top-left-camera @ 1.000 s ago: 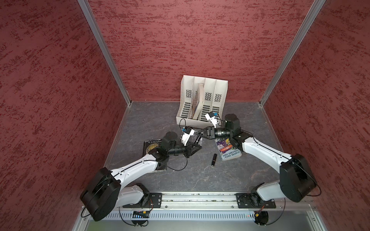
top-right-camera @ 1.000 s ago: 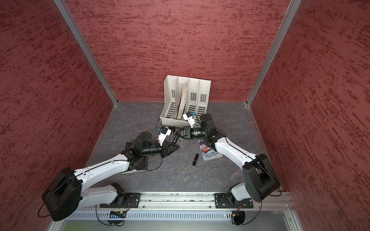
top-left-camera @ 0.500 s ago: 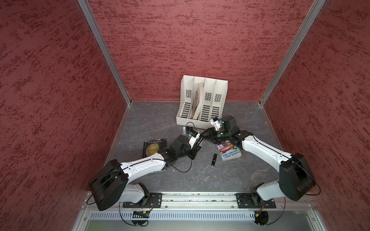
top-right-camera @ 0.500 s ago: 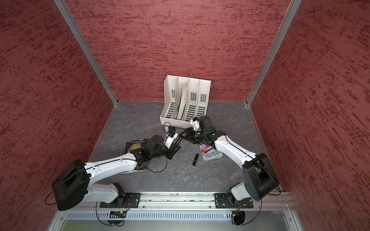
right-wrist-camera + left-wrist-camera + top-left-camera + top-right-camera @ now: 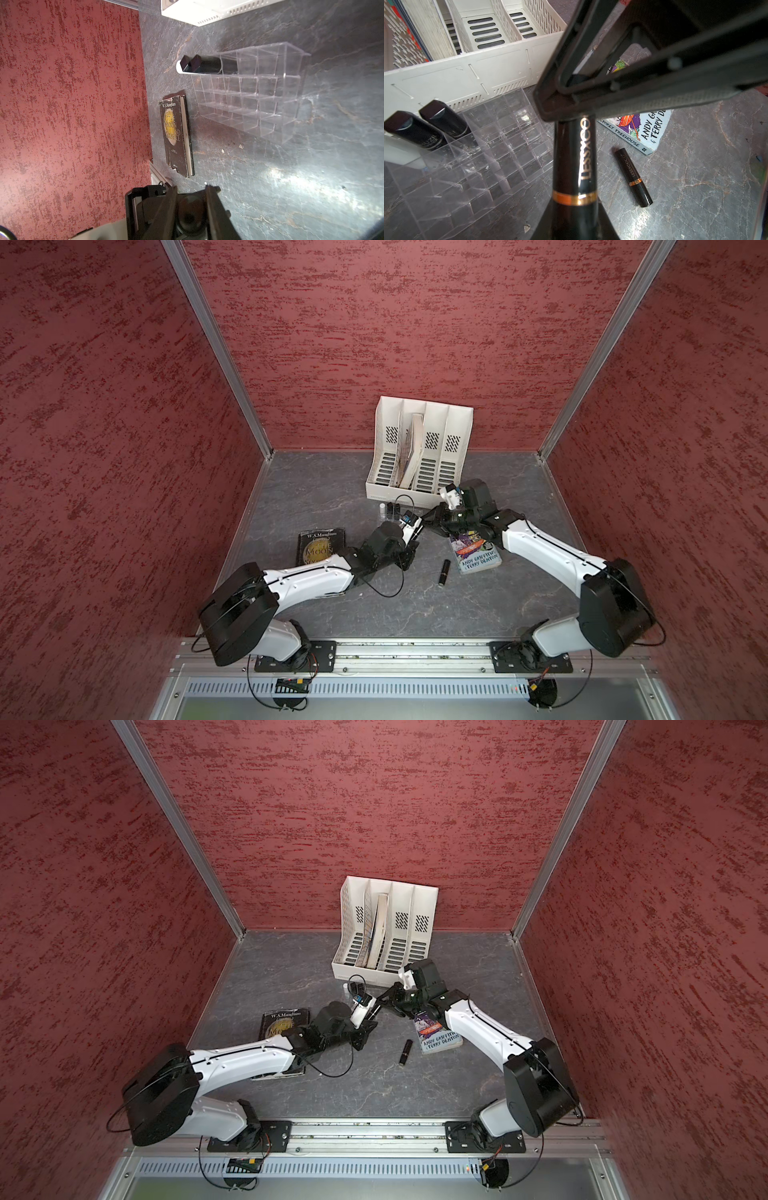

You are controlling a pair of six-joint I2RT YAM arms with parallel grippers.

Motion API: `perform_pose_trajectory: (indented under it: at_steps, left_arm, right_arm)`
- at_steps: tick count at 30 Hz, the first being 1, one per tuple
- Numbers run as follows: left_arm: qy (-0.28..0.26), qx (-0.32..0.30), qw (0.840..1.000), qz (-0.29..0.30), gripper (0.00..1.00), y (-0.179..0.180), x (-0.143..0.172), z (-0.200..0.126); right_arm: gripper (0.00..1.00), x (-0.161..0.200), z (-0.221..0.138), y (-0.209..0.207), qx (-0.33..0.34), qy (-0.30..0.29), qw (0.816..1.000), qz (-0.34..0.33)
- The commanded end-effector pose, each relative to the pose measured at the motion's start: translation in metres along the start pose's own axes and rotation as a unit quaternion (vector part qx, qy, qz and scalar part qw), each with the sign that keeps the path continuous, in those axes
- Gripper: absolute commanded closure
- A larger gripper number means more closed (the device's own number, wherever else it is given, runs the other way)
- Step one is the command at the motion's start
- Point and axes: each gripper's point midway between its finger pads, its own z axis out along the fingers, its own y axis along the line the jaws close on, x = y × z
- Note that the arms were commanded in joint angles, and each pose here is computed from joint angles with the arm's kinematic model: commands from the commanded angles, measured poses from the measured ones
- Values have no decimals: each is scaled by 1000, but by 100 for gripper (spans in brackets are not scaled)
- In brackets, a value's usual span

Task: Arrange the lipsticks in the organizer
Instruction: Pick up the lipstick at the center of the board, then place the lipstick in the storage box.

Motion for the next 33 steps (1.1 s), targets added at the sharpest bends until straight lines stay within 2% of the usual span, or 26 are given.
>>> perform_pose_trajectory:
  at_steps: [1,2,5,9,11,14,18,20,22,27,33]
  left_arm:
    - [-40,2,999,4,66,-5,-30,-6]
    - [-41,1,999,1,56,-4,-31,-9]
    - [-34,-11,999,-11,42,1,-29,-18]
    - [-12,-63,996,-58,36,31,-24,-35]
    - [-2,-103,987,-122,35,63,-20,-47]
    - [11,-120,963,-240,35,105,-10,-60]
    - [-11,-108,948,-298,35,131,-9,-65]
    - [-12,-100,942,-320,35,139,-7,-61]
    - [-8,-96,938,-333,35,145,-5,-57]
    - [-4,-89,933,-348,36,148,-1,-51]
    - [9,-80,930,-359,36,146,7,-42]
  right_arm:
    - [81,-11,4,3,3,-25,1000,-1]
    - [81,-14,6,4,-1,-31,1000,-4]
    - [83,-26,9,9,-6,-50,999,-16]
    - [84,-49,6,18,1,-98,992,-73]
    - [87,-66,-5,15,36,-153,979,-128]
    - [91,-77,-17,17,94,-217,940,-246]
    - [92,-72,-8,38,163,-260,852,-424]
    - [93,-78,3,37,174,-272,835,-446]
    - [93,-84,16,42,160,-283,829,-455]
    - [93,-85,53,47,130,-278,830,-466]
    - [94,-91,72,35,143,-274,829,-466]
